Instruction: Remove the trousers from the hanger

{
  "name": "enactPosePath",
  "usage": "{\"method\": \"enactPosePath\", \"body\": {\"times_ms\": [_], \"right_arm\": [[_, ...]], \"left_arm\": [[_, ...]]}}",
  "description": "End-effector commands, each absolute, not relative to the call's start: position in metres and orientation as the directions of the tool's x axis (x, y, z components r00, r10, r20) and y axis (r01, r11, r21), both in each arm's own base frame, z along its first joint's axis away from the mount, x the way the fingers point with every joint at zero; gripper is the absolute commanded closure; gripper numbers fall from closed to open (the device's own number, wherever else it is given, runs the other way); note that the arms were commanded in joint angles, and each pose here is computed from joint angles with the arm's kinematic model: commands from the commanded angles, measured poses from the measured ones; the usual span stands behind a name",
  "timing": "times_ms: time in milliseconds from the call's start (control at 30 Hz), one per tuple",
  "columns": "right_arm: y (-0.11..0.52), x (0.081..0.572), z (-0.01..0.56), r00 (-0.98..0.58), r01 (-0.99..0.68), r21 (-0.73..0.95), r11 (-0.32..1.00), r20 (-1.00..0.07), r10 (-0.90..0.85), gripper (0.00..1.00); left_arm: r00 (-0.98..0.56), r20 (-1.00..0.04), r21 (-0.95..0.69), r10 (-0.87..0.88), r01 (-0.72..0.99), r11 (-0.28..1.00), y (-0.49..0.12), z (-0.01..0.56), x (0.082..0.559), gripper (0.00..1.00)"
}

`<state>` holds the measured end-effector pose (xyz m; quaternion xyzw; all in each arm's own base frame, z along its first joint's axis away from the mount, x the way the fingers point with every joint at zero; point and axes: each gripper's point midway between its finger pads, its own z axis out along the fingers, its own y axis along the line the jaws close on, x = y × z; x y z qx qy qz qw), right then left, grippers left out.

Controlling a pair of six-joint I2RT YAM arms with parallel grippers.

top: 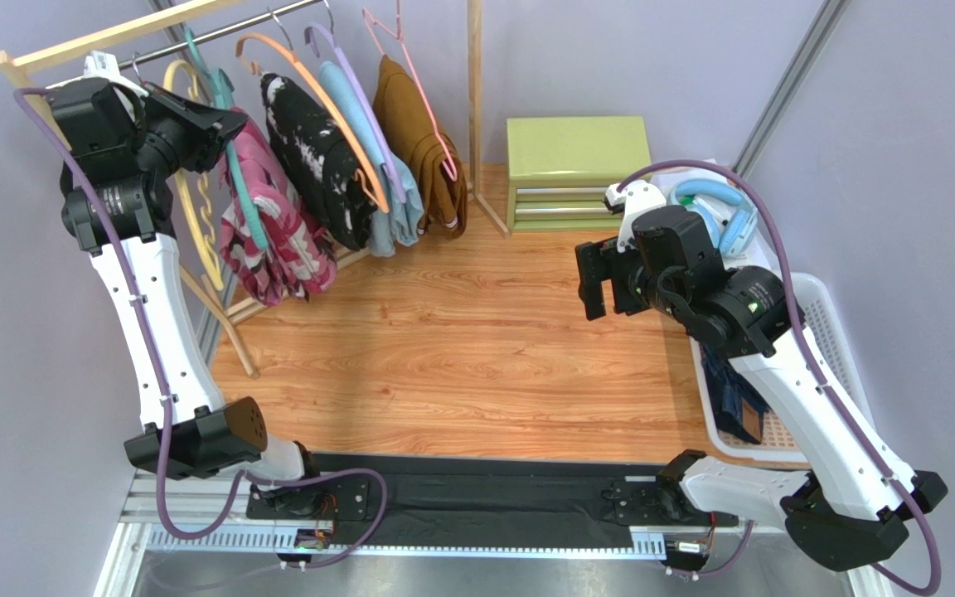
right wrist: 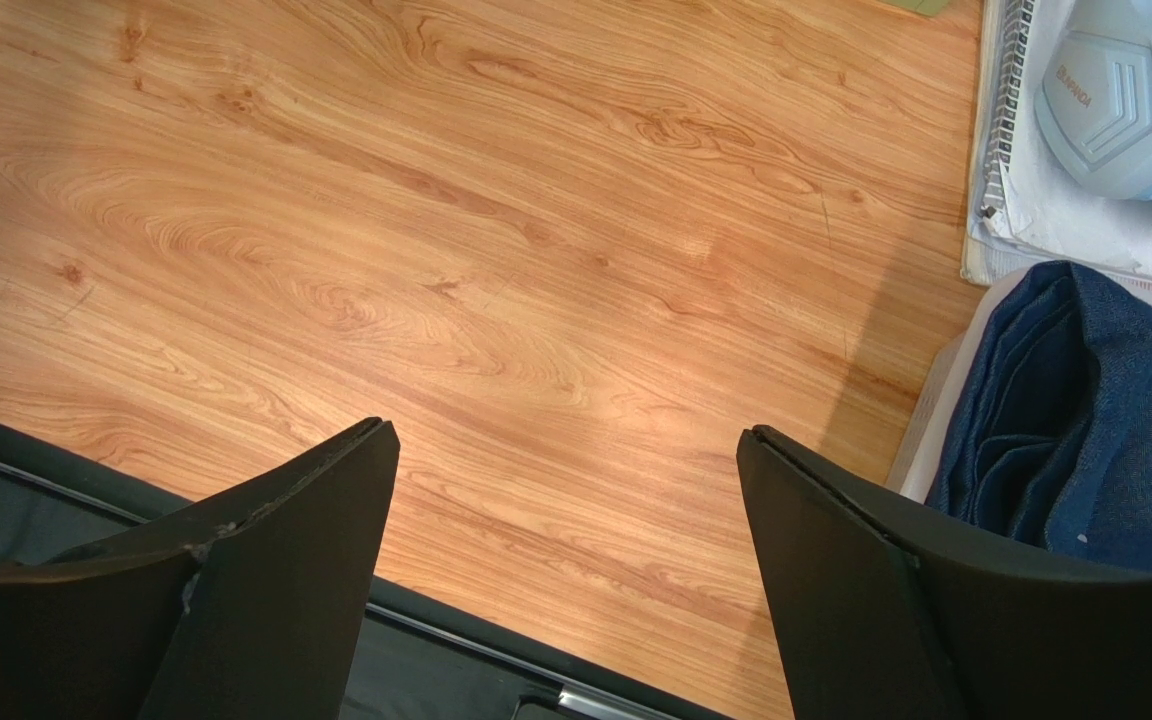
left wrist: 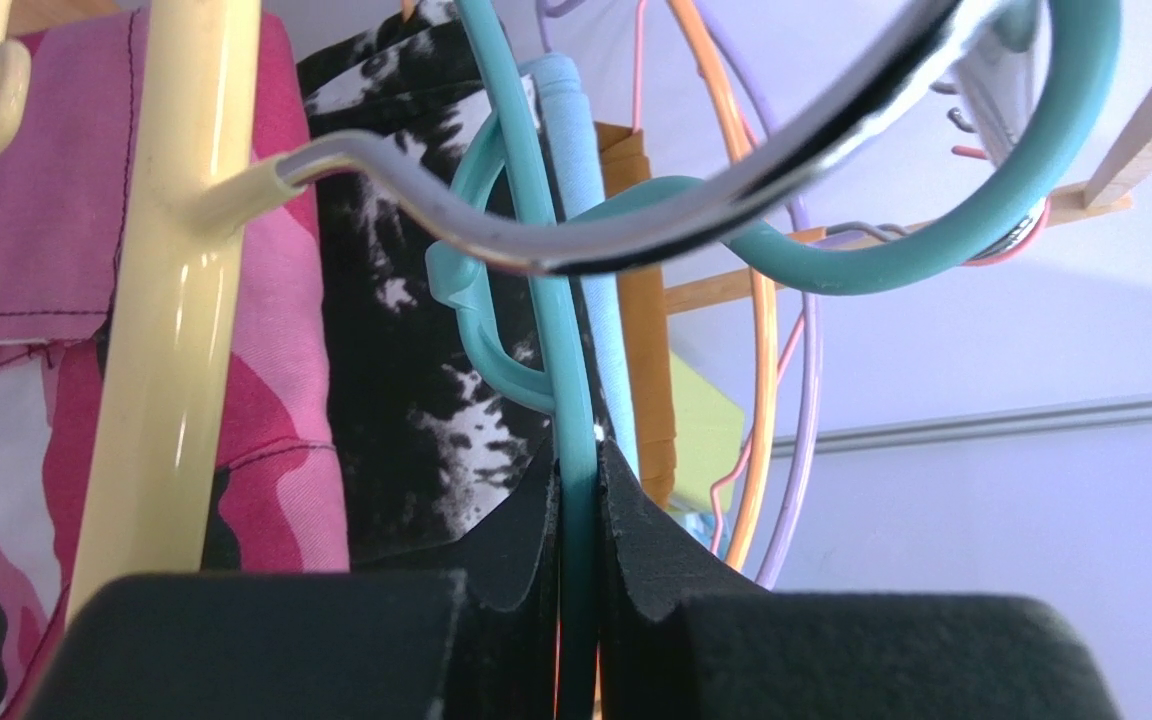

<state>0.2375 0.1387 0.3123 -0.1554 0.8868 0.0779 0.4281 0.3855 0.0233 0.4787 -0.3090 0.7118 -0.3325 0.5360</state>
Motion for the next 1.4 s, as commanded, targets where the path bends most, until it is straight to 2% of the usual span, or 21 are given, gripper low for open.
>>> {"method": "enactPosePath", "body": {"times_ms": [0, 133, 433, 700, 767, 867, 1067, 1167, 1367], "right_arm": [[0.139, 0.245, 0.323, -0.543, -0.337, 0.002, 0.941, -0.817, -0.193, 0.11], [0.140, 0.244, 0.322, -0.545, -0.342, 0.008, 0.940, -0.817, -0.191, 0.11], [0.139, 0.243, 0.319, -0.548, -0.342, 0.007, 0.940, -0.814, -0.194, 0.11], [0.138, 0.245, 0.312, -0.551, -0.344, -0.015, 0.939, -0.806, -0.215, 0.11], [0.138, 0.245, 0.311, -0.552, -0.345, -0.017, 0.939, -0.805, -0.217, 0.11], [0.139, 0.247, 0.308, -0.553, -0.350, -0.024, 0.936, -0.802, -0.227, 0.11], [0.139, 0.251, 0.312, -0.540, -0.358, -0.043, 0.933, -0.806, -0.244, 0.11], [0.137, 0.251, 0.312, -0.538, -0.357, -0.052, 0.933, -0.805, -0.251, 0.11], [0.137, 0.251, 0.309, -0.545, -0.358, -0.051, 0.932, -0.800, -0.253, 0.11]], "left_arm": [[-0.027, -0.718, -0.683, -0.695, 0.220, 0.697, 0.008, 0.574, 0.361, 1.00], [0.060, -0.786, -0.584, -0.616, 0.259, 0.770, 0.009, 0.586, 0.360, 1.00], [0.193, -0.867, -0.387, -0.460, 0.320, 0.865, 0.001, 0.589, 0.352, 1.00], [0.245, -0.931, -0.195, -0.272, 0.297, 0.935, 0.007, 0.576, 0.360, 1.00], [0.256, -0.934, -0.177, -0.247, 0.270, 0.946, 0.012, 0.573, 0.364, 1.00], [0.365, -0.902, -0.160, -0.230, 0.211, 0.964, 0.026, 0.581, 0.364, 1.00], [0.425, -0.870, -0.148, -0.252, 0.263, 0.953, 0.023, 0.595, 0.371, 1.00], [0.487, -0.849, -0.078, -0.204, 0.265, 0.961, 0.020, 0.610, 0.363, 1.00], [0.499, -0.843, -0.034, -0.200, 0.321, 0.946, 0.008, 0.616, 0.358, 1.00]]}}
